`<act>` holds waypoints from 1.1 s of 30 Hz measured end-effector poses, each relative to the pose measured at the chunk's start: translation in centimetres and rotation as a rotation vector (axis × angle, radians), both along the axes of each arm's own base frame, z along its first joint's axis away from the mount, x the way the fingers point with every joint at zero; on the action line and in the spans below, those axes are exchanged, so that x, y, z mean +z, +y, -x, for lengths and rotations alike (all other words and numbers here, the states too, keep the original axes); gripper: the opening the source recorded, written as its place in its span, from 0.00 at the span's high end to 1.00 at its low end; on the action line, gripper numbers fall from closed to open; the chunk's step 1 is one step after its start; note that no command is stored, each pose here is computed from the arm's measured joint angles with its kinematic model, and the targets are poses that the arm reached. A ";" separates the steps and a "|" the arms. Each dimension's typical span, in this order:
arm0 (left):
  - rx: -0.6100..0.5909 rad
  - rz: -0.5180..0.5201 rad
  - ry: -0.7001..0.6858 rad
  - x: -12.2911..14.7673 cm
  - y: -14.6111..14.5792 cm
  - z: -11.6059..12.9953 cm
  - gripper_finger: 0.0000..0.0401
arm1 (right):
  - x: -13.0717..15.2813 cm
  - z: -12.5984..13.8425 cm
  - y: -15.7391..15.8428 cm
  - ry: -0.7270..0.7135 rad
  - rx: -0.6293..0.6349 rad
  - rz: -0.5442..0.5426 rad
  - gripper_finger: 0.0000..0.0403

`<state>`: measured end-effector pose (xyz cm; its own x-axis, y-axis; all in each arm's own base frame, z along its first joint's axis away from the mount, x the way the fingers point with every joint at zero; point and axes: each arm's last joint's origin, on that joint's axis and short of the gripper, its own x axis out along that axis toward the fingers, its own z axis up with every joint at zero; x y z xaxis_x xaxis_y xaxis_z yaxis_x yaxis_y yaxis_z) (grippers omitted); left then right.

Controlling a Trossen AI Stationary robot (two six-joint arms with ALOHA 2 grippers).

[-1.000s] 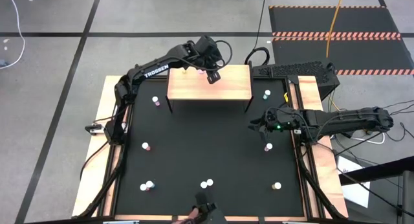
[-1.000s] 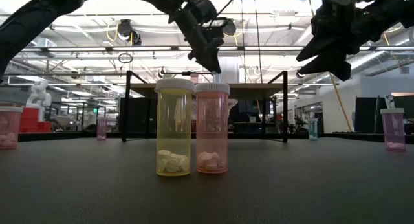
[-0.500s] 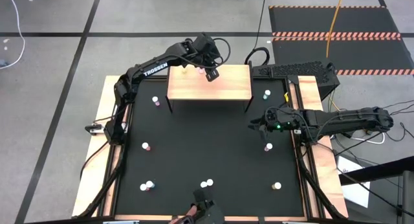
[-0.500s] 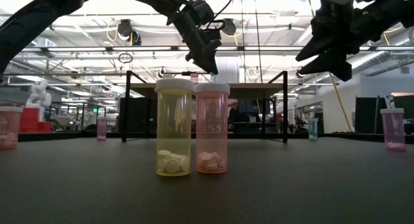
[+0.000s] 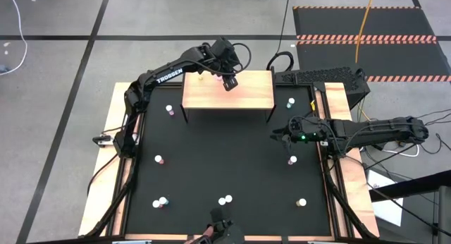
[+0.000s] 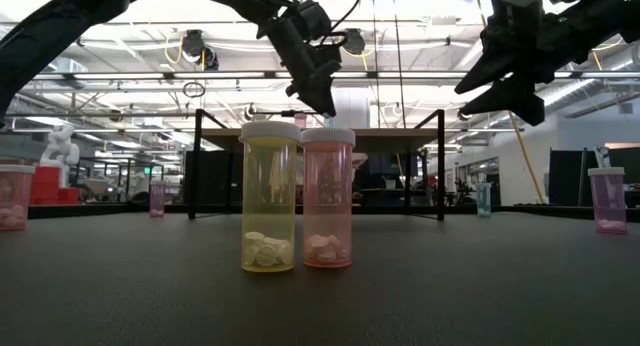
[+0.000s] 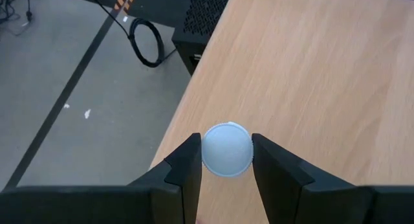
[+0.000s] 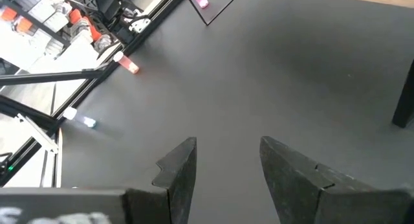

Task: Pick and place medicine bottles onto shelf by color
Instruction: Put the middle blue pill bottle on the shelf, then put the top left orange pill bottle on the shelf

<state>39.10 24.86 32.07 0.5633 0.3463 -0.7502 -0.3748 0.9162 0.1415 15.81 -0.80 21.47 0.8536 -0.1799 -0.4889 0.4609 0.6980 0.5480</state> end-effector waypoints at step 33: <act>0.039 -0.014 -0.089 0.5 0.3 -0.5 0.58 | 0.0 0.0 -0.1 -0.006 -0.033 -0.018 0.59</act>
